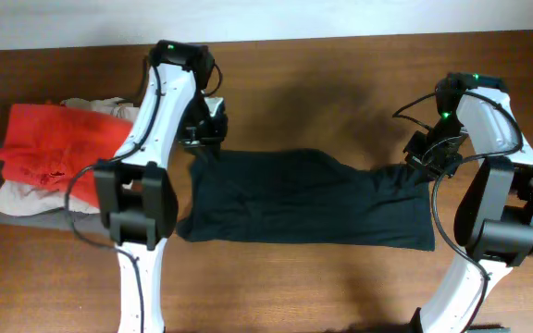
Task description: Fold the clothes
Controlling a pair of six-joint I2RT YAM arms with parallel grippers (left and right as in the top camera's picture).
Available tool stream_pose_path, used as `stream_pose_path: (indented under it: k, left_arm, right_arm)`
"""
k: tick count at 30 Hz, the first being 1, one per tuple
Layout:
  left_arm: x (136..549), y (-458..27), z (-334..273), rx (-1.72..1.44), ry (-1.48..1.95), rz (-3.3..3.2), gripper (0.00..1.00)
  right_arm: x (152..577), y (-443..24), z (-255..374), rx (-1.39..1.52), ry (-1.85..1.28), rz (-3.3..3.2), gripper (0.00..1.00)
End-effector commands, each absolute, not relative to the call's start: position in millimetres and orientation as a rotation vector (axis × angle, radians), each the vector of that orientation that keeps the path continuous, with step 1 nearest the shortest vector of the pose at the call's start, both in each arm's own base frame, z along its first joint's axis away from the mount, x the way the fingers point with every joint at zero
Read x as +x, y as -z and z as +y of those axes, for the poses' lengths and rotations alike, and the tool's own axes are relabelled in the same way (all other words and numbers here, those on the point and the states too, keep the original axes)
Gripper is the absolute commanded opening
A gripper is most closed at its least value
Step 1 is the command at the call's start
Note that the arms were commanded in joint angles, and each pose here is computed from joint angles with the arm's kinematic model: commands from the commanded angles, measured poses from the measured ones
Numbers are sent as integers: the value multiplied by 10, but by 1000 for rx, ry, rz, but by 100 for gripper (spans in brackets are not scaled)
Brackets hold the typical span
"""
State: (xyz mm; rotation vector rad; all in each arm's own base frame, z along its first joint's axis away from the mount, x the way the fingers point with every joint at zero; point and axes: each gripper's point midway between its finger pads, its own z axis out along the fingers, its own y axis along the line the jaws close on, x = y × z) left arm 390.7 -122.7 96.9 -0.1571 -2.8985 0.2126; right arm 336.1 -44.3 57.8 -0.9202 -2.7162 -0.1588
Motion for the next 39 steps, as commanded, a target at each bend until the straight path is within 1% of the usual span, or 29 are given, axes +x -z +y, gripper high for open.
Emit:
stream_pose_path:
  k: [1,2,3,5,6,8,10,14,17,27,33,39]
  left_arm:
    - [3807,-1835,-949,-180,-60,-3133,34]
    - [3735,-1944,-898,-168,-36,-3156,36]
    - [3614,-2049,-830,-120,-8,-3177,39]
    - [3491,-2049,-812,-80,-25,-3193,44]
    - [3461,-1980,-856,-63,-72,-3202,48]
    - [3455,-1758,-1042,-73,-249,-3208,53]
    - [3436,-1447,-1230,-82,-425,-3177,56]
    - [3377,-897,-1448,17,-661,-3079,57]
    - [3374,-654,-1553,90,-781,-3029,57]
    - [3606,-348,-1623,165,-824,-3053,58]
    - [3607,-101,-1637,182,-796,-3021,58]
    - [3658,-41,-1631,178,-784,-3041,57]
  right_arm:
    - [3364,-657,-412,-904,177,-2739,19]
    - [3364,-657,-412,-905,177,-2739,19]
    - [3364,-657,-412,-905,177,-2739,19]
    - [3365,-657,-412,-905,177,-2739,19]
    - [3365,-657,-412,-905,177,-2739,19]
    - [3367,-656,-413,-905,177,-2741,19]
    - [3371,-655,-413,-906,178,-2742,19]
    - [3373,-655,-414,-906,178,-2743,18]
    - [3373,-655,-414,-906,178,-2743,19]
    - [3375,-654,-414,-906,178,-2744,19]
    - [3377,-654,-415,-907,178,-2744,19]
    - [3381,-653,-416,-907,178,-2746,19]
